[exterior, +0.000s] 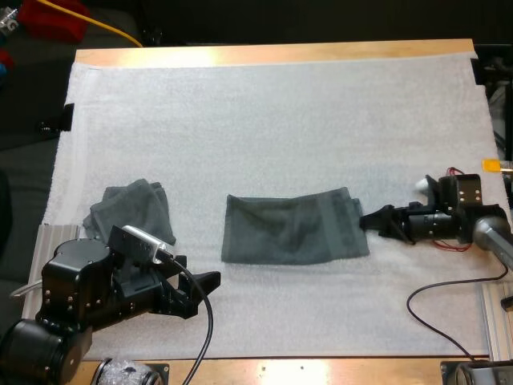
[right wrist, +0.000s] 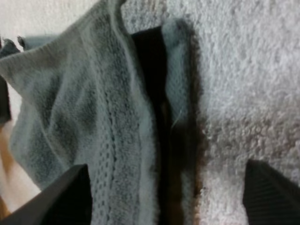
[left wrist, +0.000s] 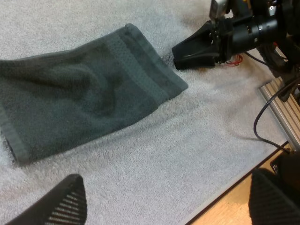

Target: Pick towel from pile, fold and stack

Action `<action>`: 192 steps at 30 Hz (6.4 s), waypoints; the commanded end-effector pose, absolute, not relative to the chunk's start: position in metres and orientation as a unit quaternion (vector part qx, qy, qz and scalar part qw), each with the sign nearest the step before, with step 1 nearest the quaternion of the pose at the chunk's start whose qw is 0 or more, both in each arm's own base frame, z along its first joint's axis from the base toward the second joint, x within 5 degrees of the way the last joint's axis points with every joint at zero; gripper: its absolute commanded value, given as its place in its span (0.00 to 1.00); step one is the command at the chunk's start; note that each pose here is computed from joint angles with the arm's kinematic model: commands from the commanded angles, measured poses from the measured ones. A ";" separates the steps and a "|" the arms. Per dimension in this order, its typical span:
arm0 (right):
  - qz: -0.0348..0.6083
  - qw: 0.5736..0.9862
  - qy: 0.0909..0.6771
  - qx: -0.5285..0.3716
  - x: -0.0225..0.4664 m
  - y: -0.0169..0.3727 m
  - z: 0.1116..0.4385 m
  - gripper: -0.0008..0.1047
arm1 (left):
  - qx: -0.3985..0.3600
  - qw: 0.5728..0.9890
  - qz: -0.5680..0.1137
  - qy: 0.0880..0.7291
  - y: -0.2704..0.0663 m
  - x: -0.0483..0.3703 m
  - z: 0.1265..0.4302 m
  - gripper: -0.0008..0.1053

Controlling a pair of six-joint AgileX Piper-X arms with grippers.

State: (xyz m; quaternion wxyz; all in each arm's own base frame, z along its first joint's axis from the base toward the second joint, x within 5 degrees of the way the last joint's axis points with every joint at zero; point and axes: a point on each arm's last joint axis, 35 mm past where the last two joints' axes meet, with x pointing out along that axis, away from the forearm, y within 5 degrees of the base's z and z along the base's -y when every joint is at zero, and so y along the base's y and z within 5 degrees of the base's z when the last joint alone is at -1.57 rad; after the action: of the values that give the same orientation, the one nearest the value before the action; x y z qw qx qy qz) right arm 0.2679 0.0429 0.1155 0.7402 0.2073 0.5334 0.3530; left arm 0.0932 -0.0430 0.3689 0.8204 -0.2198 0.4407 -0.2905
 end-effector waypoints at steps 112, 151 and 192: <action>0.313 0.731 0.603 0.064 0.265 0.198 0.193 0.02 | -0.224 0.820 -0.292 0.439 -0.043 0.091 0.371 0.66; 0.361 0.681 0.622 0.138 0.275 0.235 0.137 0.46 | -0.214 0.822 -0.297 0.437 -0.043 0.092 0.370 0.66; 0.304 0.774 0.551 -0.076 0.241 0.219 0.202 0.54 | -0.212 0.823 -0.298 0.436 -0.043 0.092 0.370 0.66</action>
State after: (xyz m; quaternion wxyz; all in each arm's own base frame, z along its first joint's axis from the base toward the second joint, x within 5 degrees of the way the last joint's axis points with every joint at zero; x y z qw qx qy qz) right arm 0.2433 0.2209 0.2012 0.7758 -0.0646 0.5492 0.3040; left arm 0.0929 -0.0429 0.3686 0.8213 -0.2136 0.4403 -0.2932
